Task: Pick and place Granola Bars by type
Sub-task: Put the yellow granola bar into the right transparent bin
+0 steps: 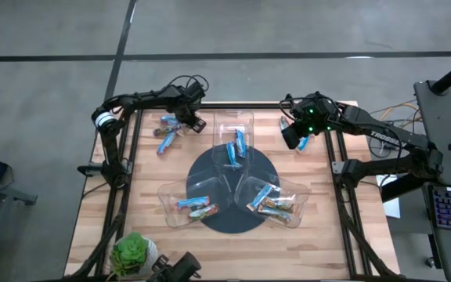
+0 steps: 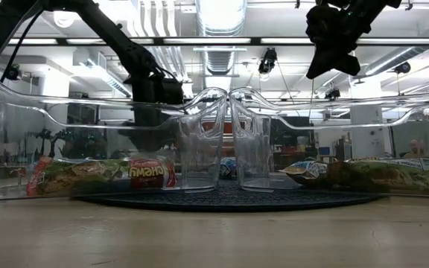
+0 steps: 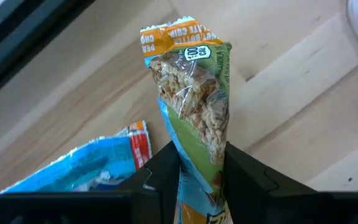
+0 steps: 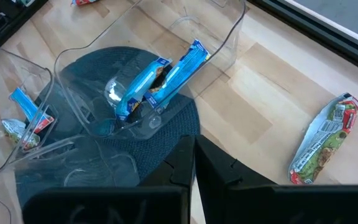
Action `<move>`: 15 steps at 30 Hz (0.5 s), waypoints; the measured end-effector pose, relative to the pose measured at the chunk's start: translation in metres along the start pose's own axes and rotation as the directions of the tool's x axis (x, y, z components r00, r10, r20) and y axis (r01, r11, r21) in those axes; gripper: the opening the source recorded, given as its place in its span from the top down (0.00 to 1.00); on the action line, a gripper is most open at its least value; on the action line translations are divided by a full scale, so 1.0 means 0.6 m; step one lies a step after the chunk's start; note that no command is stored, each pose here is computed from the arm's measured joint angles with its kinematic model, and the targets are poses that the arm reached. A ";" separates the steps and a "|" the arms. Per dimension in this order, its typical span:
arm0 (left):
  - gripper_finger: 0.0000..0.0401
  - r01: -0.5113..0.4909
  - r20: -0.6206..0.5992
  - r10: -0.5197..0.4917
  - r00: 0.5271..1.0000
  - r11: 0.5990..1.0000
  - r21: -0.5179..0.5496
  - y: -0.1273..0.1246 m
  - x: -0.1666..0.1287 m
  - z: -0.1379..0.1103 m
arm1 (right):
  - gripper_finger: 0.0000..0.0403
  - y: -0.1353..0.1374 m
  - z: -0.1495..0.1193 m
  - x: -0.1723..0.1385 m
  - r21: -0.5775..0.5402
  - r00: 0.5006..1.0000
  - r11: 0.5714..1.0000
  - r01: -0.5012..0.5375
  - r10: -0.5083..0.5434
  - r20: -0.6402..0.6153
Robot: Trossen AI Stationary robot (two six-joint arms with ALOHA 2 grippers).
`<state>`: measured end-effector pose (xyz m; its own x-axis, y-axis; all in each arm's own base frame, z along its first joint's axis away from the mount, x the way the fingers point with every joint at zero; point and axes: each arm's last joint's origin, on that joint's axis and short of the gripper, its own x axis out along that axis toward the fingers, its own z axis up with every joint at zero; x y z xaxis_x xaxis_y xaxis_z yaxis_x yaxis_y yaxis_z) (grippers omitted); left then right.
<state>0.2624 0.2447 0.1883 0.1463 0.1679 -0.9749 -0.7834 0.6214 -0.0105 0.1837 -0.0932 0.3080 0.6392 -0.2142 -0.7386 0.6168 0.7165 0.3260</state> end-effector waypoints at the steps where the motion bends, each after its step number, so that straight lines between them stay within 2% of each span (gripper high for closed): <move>1: 0.77 -0.001 -0.007 0.001 1.000 1.000 0.002 0.000 -0.001 -0.001 | 0.98 0.000 0.000 0.000 0.000 1.000 1.000 0.000 0.000 0.000; 15: 0.77 -0.009 -0.068 0.010 0.998 1.000 0.015 0.000 -0.035 0.006 | 0.98 0.000 0.000 0.000 -0.004 1.000 1.000 -0.001 0.001 0.002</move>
<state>0.2617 0.2439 0.2093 0.0967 0.1217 -0.9878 -0.7759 0.6308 0.0018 0.1838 -0.0933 0.3081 0.6404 -0.2150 -0.7373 0.6145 0.7193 0.3239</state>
